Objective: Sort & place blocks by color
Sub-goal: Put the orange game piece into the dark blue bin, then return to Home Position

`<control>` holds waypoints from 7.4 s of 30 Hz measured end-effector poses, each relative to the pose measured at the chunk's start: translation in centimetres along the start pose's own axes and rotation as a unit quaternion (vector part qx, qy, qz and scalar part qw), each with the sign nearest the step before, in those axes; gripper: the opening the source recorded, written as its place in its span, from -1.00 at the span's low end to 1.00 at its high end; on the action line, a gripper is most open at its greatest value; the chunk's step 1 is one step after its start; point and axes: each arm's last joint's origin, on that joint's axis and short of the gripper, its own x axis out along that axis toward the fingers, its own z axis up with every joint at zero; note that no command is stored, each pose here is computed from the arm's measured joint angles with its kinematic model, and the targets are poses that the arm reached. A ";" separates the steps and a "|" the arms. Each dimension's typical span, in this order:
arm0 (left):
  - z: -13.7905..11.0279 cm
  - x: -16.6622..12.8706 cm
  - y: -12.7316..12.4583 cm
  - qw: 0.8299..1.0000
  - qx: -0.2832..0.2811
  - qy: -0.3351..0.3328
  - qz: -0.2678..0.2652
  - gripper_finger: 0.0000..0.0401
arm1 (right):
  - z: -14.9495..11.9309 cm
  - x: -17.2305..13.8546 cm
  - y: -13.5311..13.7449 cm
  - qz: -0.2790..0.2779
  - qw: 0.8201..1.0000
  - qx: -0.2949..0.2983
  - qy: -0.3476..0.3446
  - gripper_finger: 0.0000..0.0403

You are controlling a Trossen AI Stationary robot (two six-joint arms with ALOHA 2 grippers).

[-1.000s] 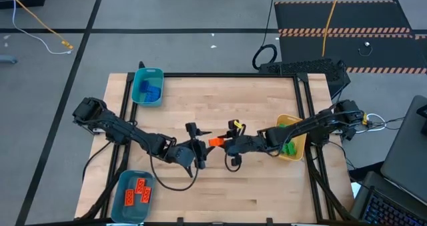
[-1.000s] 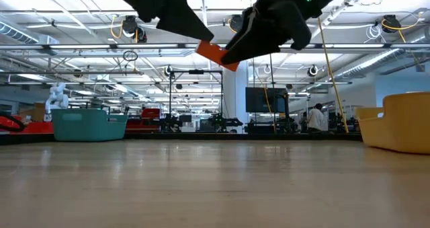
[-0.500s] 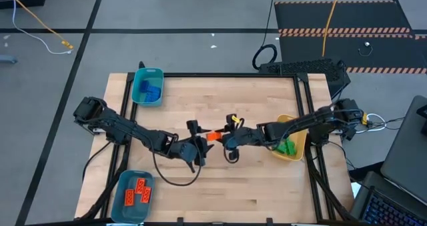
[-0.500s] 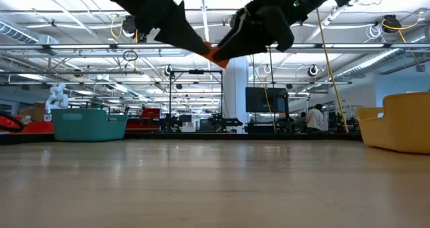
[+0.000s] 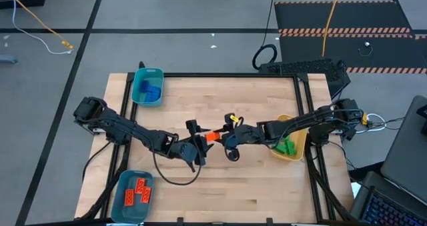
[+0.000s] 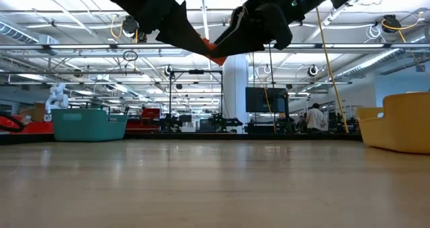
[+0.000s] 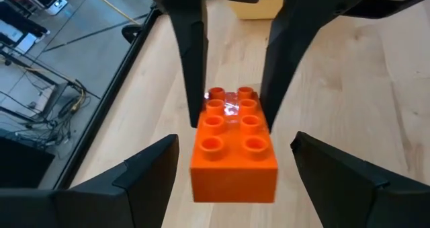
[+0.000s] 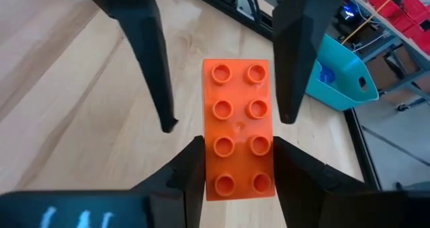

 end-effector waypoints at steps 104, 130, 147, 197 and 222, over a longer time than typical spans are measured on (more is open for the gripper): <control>-4.2 -16.6 -2.2 0.533 -0.380 0.729 -0.202 -0.22 | -8.0 0.1 2.6 0.107 0.970 0.197 0.097 0.40; -5.0 -12.4 1.3 0.559 -0.344 0.701 -0.279 0.17 | -8.1 -0.4 2.7 0.105 0.965 0.219 0.099 0.40; -2.7 -3.8 7.7 0.891 -0.197 0.306 -0.272 -0.52 | -4.2 -5.1 -0.5 0.080 0.977 0.197 -0.027 0.40; -10.8 -4.7 9.5 0.915 -0.231 -0.299 -0.143 -0.99 | -6.2 -12.8 -2.6 0.057 0.973 0.223 -0.001 -1.00; -16.9 -8.7 9.4 0.916 -0.231 -0.300 -0.136 -1.00 | -15.5 -19.5 -0.4 0.023 0.929 0.296 -0.223 -1.00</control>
